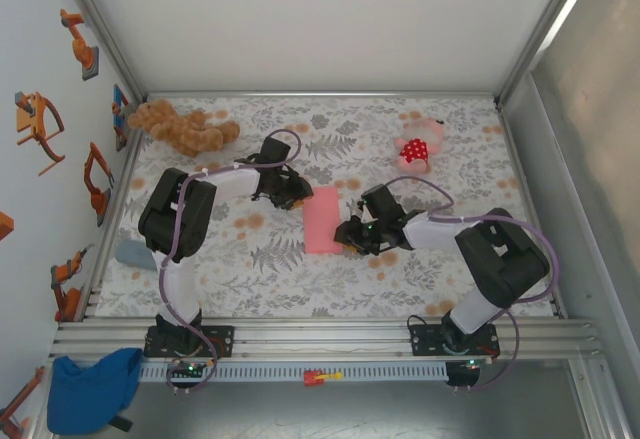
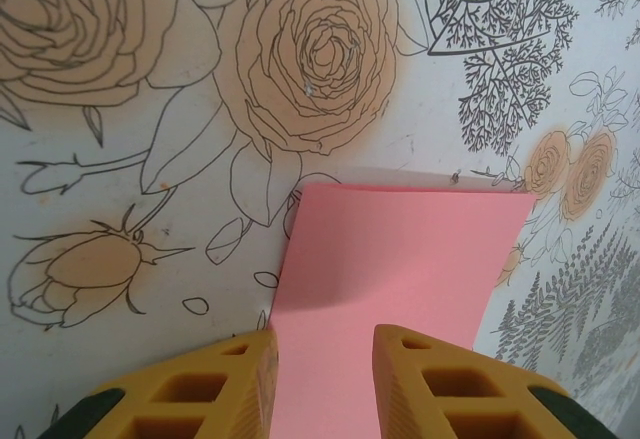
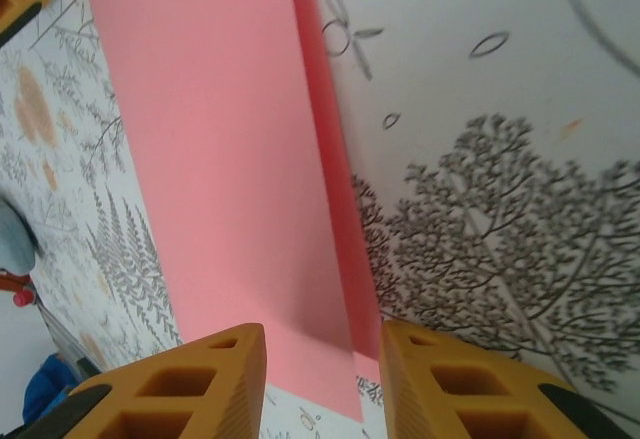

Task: Fold a paper plane with a square sheet of paper (pick it up from the middle)
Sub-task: Fold the triangle a second time at the center of the table.

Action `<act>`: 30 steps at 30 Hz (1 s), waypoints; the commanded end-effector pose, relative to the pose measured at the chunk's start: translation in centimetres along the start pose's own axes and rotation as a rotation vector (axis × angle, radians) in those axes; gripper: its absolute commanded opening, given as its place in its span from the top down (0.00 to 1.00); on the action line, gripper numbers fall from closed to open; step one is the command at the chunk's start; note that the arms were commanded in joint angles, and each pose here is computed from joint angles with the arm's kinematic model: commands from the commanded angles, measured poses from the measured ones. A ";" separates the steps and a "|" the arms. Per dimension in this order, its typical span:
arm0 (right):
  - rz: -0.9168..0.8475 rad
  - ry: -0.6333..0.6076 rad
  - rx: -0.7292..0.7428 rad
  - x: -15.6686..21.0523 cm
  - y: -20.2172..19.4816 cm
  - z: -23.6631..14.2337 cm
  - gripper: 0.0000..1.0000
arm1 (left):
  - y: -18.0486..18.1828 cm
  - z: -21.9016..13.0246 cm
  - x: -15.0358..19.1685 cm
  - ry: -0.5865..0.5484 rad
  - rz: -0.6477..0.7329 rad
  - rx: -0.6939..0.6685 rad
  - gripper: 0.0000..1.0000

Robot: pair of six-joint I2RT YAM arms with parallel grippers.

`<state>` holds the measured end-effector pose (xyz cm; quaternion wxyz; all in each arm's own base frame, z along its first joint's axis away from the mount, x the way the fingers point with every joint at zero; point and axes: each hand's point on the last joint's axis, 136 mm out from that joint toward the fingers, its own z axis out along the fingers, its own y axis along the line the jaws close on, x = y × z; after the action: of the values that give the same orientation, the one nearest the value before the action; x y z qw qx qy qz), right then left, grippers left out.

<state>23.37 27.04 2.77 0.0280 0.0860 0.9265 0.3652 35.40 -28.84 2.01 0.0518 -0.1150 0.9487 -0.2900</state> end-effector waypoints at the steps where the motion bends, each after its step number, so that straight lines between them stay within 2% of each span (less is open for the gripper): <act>1: -0.031 0.044 -0.028 1.1 0.7 0.1 0.67 | 3.3 1.1 1.6 0.066 -0.065 -0.109 0.68; 19: 0.014 -0.067 -0.006 -0.2 0.5 -0.7 0.79 | 2.7 0.8 2.0 0.074 -0.051 -0.081 0.69; 25: 0.029 -0.066 0.003 -0.2 0.6 -0.9 0.94 | -0.7 -1.5 1.2 0.043 -0.009 0.019 0.69; 30: 0.003 -0.044 0.062 0.3 0.2 -1.7 1.00 | -4.3 -4.2 0.5 -0.031 0.064 0.151 0.69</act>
<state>22.83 26.38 3.00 0.0348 0.1090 0.9301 0.3489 34.96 -29.26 4.24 0.0555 -0.1053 0.9420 -0.3138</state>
